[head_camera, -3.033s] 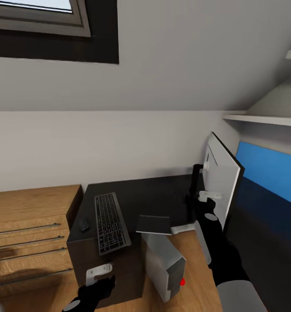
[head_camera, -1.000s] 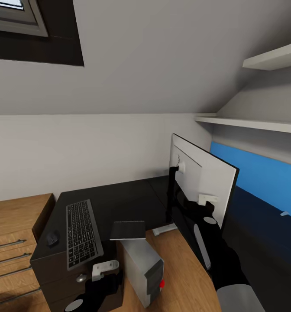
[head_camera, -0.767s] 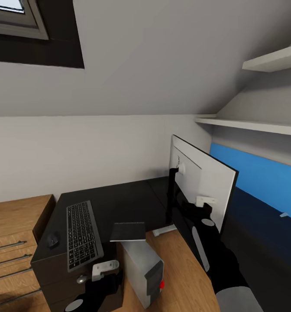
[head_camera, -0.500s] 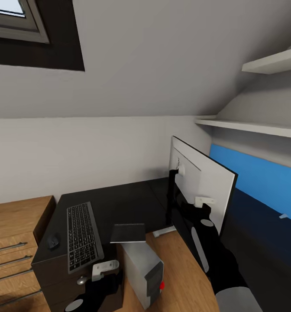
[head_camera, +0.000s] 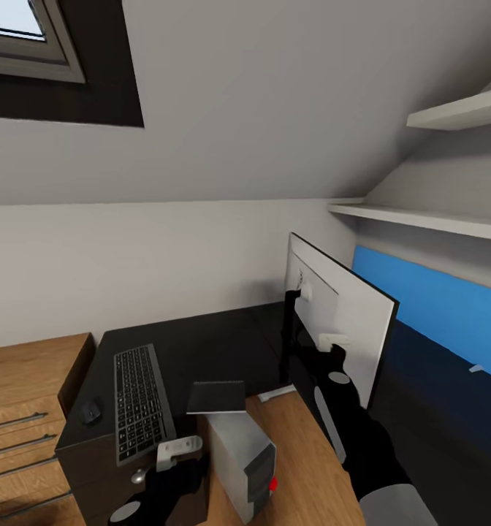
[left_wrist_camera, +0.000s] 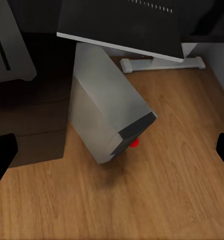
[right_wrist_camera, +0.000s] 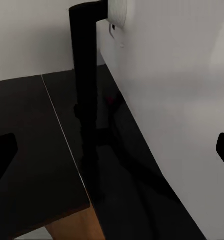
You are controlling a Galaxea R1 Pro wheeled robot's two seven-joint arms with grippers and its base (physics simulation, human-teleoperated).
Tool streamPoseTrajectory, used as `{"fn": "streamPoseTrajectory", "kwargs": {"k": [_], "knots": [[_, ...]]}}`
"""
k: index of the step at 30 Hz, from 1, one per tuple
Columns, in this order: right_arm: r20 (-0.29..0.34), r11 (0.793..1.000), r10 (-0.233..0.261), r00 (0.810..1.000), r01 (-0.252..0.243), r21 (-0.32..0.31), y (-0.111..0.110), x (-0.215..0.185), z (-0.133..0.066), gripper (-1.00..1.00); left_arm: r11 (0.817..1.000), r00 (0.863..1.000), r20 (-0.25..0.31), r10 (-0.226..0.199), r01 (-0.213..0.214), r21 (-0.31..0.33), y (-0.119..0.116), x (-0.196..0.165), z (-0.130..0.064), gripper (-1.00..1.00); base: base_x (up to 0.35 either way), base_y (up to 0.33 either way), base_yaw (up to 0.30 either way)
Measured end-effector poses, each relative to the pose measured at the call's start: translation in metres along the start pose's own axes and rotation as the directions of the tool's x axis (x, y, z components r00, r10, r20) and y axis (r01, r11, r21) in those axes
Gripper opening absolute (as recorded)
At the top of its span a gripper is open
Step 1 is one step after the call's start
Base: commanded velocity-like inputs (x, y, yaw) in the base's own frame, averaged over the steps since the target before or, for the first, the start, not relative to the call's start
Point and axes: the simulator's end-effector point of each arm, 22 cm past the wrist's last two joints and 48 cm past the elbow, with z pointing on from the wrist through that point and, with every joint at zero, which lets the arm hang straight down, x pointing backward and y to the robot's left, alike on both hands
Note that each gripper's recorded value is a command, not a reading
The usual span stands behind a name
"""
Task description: In the bedroom, organize the workspace by keeping the computer under the desk, ensuring the monitor is on the desk, placing the keyboard on the desk next to the monitor, placing the mouse on the desk next to the keyboard, moving the folder from the swivel chair onto the desk next to the mouse, stacking the notebook on top of the folder with the pen on top of the notebook, and positioning the swivel chair next to the desk.
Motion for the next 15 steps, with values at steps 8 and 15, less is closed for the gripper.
{"fn": "streamPoseTrajectory", "kwargs": {"k": [8, 15], "knots": [[-0.010, 1.000, -0.013, 1.000, 0.013, -0.011, 0.006, -0.005, -0.004, 1.00, 0.999, 0.999, -0.015, -0.044, 0.044, -0.004, -0.005, -0.031, -0.008, 1.00, 0.000, 0.000, 0.000], [-0.014, 1.000, -0.014, 1.000, 0.014, -0.010, 0.005, -0.012, -0.007, 1.00, 0.998, 0.999, 0.005, -0.053, 0.053, -0.016, -0.002, -0.095, -0.007, 1.00, 0.000, 0.000, 0.000]]}}
